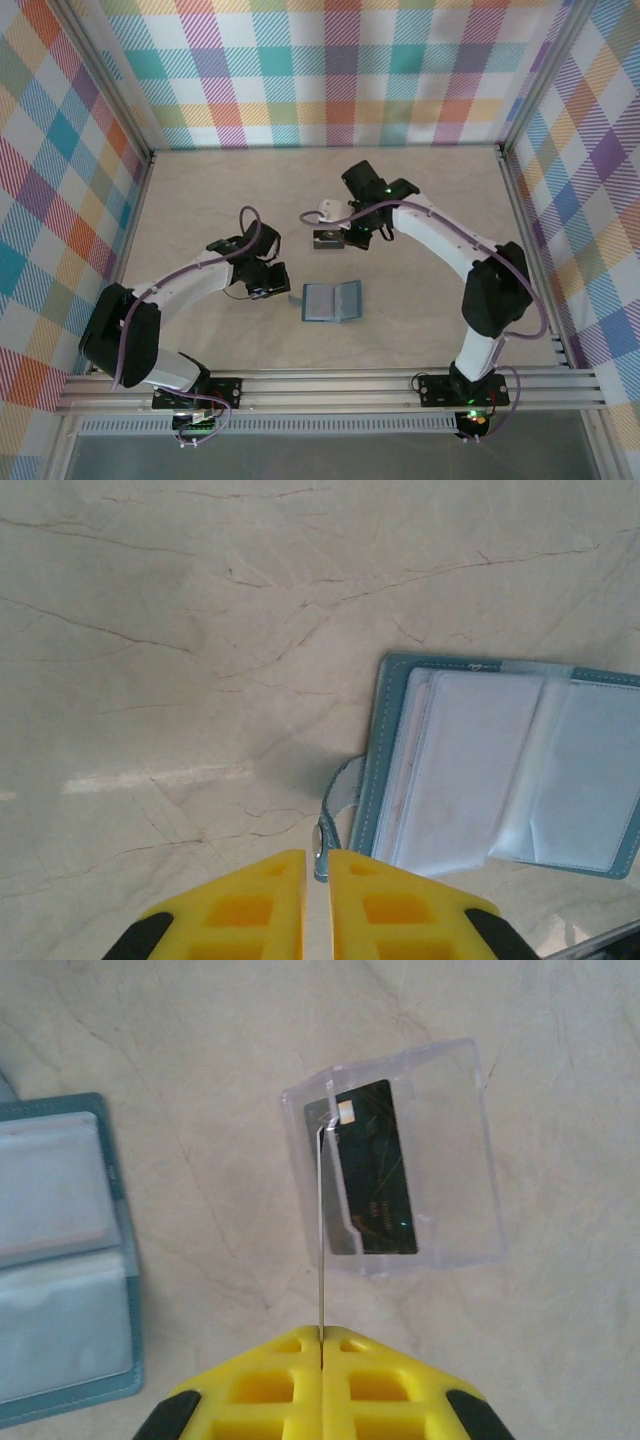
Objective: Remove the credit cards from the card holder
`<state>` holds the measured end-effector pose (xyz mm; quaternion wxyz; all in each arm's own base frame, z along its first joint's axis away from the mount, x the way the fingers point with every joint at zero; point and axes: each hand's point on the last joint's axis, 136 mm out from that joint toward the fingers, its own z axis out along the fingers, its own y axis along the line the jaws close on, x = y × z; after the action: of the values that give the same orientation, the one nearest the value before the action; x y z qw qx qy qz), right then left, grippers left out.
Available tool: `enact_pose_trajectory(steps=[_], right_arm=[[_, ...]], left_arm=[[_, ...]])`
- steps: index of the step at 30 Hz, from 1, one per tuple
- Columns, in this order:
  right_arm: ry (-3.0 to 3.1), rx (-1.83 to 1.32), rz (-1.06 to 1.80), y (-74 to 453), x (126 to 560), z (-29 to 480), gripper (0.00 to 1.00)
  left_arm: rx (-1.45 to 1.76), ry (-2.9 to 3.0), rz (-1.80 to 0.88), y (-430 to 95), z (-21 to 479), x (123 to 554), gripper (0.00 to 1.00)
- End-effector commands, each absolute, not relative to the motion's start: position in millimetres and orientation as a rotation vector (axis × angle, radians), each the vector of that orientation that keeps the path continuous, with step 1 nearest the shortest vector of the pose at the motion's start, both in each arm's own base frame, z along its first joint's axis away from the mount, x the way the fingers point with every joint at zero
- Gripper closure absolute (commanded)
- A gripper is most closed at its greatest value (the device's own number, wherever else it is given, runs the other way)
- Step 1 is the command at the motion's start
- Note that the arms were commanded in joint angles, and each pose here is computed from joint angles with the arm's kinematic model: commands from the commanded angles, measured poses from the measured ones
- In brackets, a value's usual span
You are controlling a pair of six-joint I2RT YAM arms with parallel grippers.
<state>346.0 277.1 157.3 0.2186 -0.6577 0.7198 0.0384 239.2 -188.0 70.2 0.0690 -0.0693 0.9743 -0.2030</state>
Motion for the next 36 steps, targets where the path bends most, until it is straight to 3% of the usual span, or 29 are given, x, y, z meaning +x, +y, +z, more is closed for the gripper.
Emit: enact_pose_trajectory(steps=[1, 18, 36], right_arm=[[1.934, -1.976, 0.084, 277.6, 349.9, 154.5, 1.00], [1.948, -2.098, 0.101, 302.9, 383.5, 128.1, 1.00], [1.974, -2.185, 0.136, 311.0, 380.2, 93.6, 1.00]], left_arm=[[-0.242, 2.944, -0.566, -175.2, 66.1, 234.7, 0.86], [-0.247, 2.970, -0.561, -174.8, 64.5, 236.4, 0.86], [-0.270, 2.977, -0.553, -168.8, 62.7, 233.5, 0.86]])
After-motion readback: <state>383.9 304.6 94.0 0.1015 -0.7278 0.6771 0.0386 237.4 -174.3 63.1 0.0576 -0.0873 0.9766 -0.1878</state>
